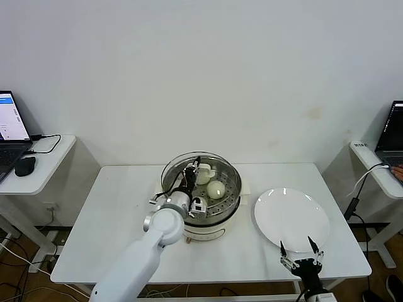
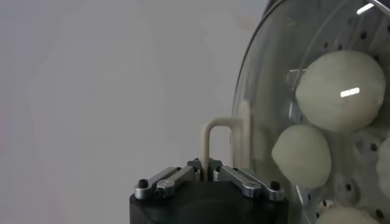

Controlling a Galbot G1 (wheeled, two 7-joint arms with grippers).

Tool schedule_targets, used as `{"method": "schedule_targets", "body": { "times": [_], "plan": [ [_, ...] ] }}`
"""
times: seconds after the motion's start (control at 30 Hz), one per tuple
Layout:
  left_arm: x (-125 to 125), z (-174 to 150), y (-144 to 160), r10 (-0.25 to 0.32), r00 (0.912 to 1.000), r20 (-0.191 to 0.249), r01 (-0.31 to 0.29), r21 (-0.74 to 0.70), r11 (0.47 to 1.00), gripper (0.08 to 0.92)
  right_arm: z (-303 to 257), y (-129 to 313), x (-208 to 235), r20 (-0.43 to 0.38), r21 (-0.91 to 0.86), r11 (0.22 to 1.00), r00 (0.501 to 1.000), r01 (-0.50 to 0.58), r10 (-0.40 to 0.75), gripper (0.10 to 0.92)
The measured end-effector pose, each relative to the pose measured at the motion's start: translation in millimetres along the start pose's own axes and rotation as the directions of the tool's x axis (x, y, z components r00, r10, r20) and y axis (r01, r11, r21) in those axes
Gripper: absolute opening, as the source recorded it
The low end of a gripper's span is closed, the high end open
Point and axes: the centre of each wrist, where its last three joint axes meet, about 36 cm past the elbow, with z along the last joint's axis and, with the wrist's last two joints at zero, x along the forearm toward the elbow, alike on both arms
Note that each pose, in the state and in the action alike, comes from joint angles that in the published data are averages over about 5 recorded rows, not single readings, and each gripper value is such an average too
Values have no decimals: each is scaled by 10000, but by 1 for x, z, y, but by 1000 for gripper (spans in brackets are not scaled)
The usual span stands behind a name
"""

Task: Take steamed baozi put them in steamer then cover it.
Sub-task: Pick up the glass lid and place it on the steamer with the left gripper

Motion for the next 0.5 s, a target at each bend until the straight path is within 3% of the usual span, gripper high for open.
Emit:
{"method": "schedule_targets", "body": {
  "times": [0.5],
  "plan": [
    [9, -6, -1, -15, 10000, 68, 14, 108, 9999, 138, 3, 3, 0, -47, 24, 10000, 10000, 54, -54, 823]
  ]
}}
